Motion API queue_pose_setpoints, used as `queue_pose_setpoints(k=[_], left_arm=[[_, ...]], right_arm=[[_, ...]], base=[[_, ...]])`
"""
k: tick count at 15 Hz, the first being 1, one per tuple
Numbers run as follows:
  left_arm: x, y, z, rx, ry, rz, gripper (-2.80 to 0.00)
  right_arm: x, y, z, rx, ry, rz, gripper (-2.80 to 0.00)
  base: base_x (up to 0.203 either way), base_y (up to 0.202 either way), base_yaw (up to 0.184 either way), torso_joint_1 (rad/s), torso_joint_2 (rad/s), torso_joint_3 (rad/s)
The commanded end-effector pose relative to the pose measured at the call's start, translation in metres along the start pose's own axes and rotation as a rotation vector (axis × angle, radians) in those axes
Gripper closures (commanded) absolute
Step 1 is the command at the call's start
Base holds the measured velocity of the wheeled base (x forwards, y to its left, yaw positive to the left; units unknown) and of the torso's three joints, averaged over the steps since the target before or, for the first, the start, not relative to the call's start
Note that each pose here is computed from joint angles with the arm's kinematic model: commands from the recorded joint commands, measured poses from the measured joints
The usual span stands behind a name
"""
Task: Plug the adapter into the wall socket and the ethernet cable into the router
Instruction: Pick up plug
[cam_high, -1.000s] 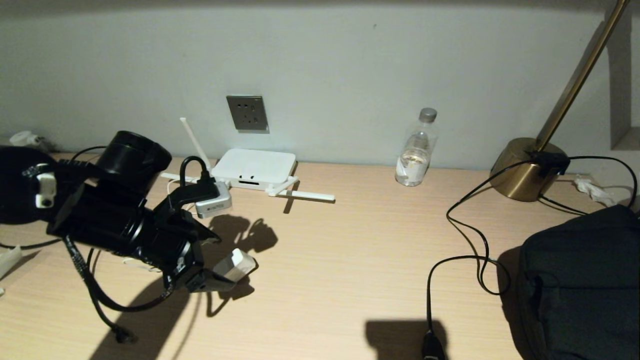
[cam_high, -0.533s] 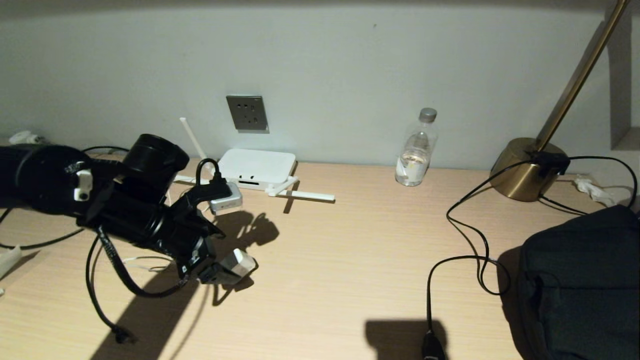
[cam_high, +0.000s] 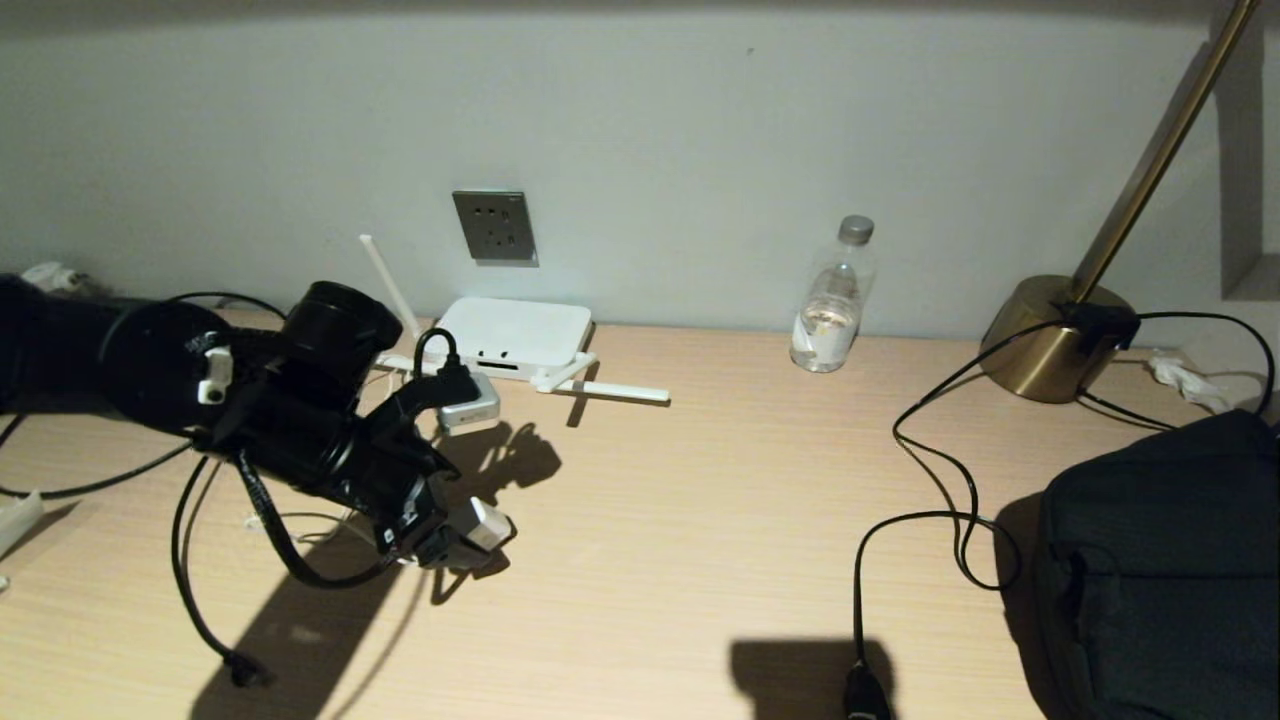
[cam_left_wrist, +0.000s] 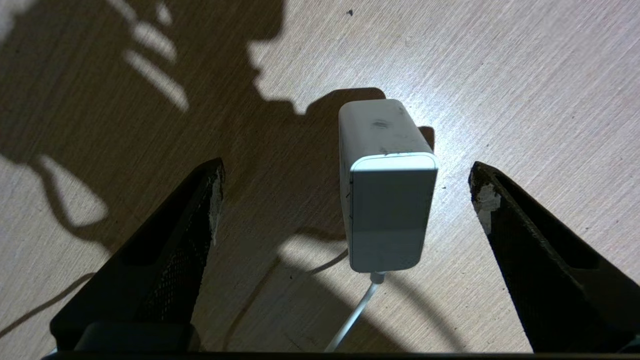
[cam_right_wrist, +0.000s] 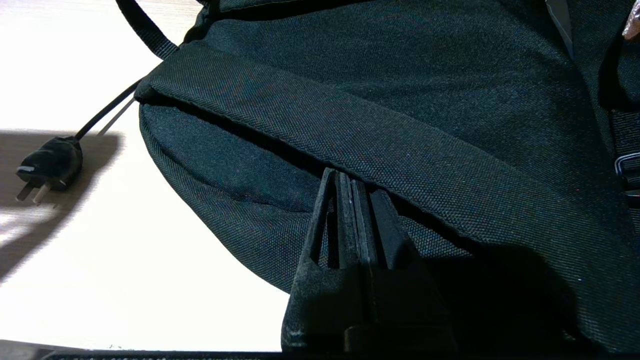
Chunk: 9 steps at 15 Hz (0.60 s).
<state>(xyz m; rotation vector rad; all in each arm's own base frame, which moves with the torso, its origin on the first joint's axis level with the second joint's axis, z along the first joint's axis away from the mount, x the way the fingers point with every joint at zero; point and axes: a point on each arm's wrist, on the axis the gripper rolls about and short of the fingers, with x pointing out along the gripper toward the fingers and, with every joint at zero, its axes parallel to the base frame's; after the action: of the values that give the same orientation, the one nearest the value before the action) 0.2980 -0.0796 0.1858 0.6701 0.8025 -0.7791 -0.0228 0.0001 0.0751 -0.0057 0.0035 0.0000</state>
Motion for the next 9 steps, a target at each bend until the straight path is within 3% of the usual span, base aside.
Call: queue_pose_setpoints(k=[1, 8, 9], left_arm=[[0.004, 0.0, -0.001, 0.001, 0.01, -0.009, -2.8], [0.012, -0.002, 0.004, 0.02, 0.026, 0.015, -2.8], [0.014, -0.001, 0.005, 0.017, 0.019, 0.019, 0.0]], right_arm=[[0.0, 0.0, 0.0, 0.0, 0.001, 0.0, 0.0], [0.0, 0.0, 0.0, 0.0, 0.001, 0.001, 0.0], [0.0, 0.0, 0.0, 0.0, 0.001, 0.001, 0.0]], base=[[0.0, 0.0, 0.0, 0.0, 0.0, 0.0], [0.0, 0.0, 0.0, 0.0, 0.0, 0.0], [0.0, 0.0, 0.0, 0.0, 0.0, 0.0]])
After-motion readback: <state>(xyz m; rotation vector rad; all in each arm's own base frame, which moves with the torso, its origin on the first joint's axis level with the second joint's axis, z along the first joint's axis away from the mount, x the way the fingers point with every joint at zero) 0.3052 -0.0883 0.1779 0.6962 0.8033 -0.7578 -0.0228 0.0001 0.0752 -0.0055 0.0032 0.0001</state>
